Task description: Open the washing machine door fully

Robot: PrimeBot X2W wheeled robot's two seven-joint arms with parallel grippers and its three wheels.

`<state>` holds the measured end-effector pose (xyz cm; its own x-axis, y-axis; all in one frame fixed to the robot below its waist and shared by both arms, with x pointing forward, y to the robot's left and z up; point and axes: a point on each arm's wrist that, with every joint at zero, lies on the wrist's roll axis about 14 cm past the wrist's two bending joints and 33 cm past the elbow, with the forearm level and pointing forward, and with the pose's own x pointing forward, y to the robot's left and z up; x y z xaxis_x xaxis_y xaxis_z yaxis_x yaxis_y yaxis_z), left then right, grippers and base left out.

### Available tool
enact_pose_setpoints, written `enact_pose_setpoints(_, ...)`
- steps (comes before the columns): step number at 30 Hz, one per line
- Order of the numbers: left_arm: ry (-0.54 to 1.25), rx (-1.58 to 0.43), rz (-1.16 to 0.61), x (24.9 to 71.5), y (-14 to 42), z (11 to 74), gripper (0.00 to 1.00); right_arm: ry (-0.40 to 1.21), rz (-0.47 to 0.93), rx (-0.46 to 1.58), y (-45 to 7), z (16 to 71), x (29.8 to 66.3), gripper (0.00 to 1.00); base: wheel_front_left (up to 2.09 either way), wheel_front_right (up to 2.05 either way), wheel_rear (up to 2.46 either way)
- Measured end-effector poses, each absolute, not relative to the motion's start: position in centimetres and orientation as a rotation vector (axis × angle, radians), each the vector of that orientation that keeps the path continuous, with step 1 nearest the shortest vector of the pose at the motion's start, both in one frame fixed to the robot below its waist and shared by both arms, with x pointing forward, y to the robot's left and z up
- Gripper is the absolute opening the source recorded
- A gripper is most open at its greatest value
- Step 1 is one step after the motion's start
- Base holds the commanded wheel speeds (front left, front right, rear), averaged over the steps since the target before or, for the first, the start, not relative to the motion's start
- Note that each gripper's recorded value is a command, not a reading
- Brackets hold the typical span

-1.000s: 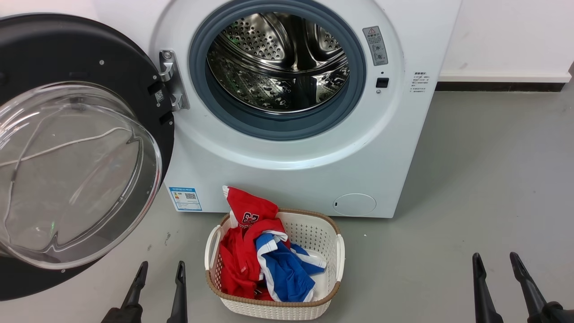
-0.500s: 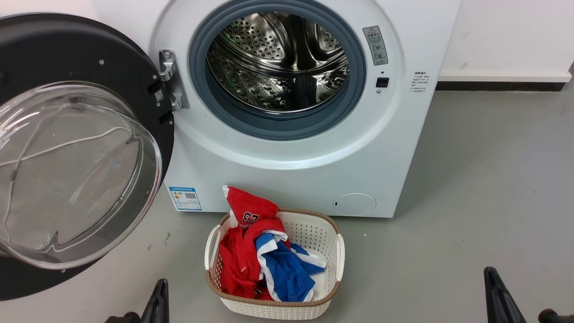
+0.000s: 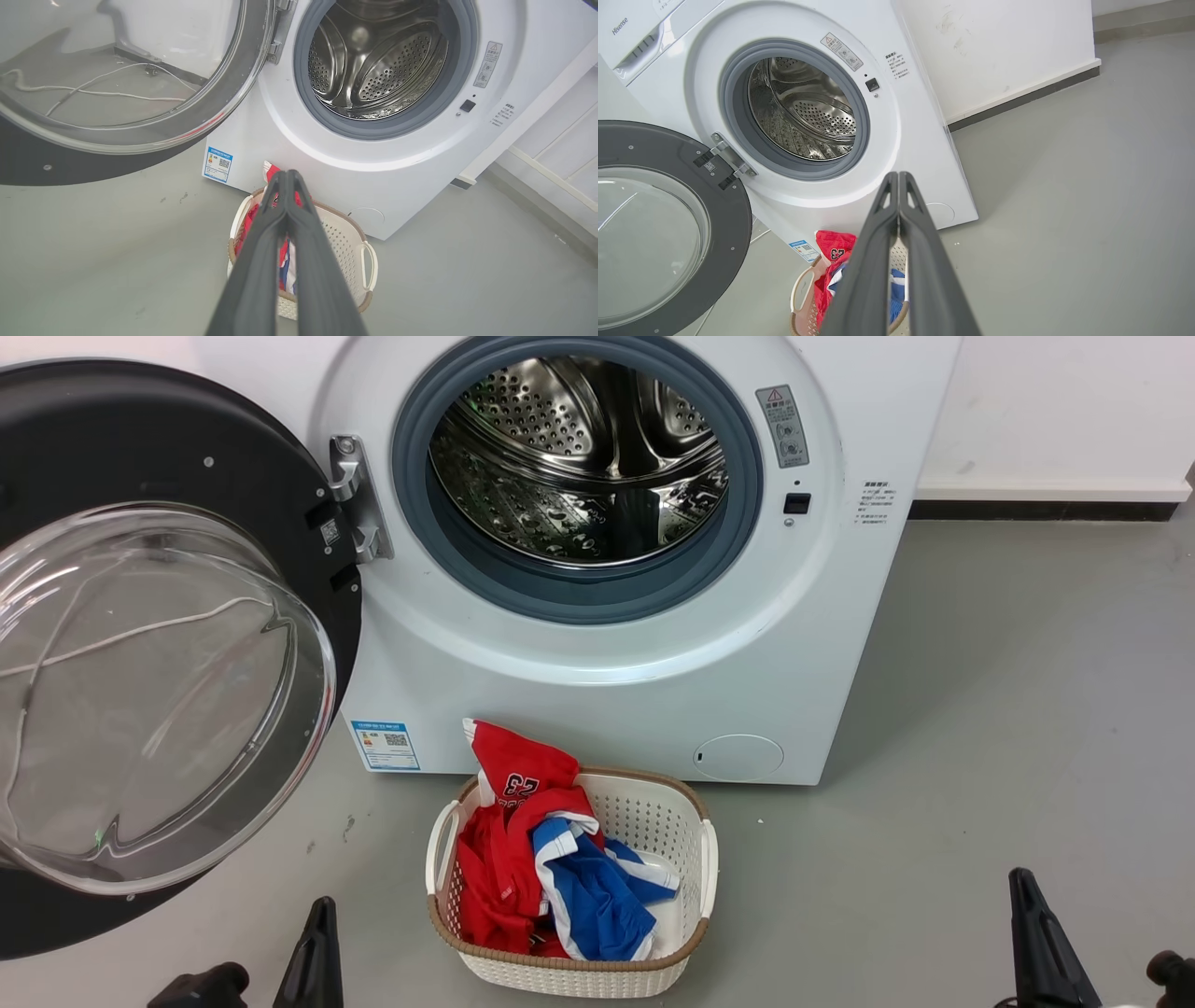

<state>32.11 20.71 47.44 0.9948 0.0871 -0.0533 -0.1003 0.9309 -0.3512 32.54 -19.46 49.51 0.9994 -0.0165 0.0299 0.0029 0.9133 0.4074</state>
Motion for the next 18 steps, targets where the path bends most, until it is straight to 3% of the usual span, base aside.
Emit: enact_pose_setpoints(18,0.043,-0.656,0.121,33.6,21.1,47.6,0.0,-0.018,-0.035,0.702,-19.8,49.5,34.1,0.0,0.0,0.0,0.0)
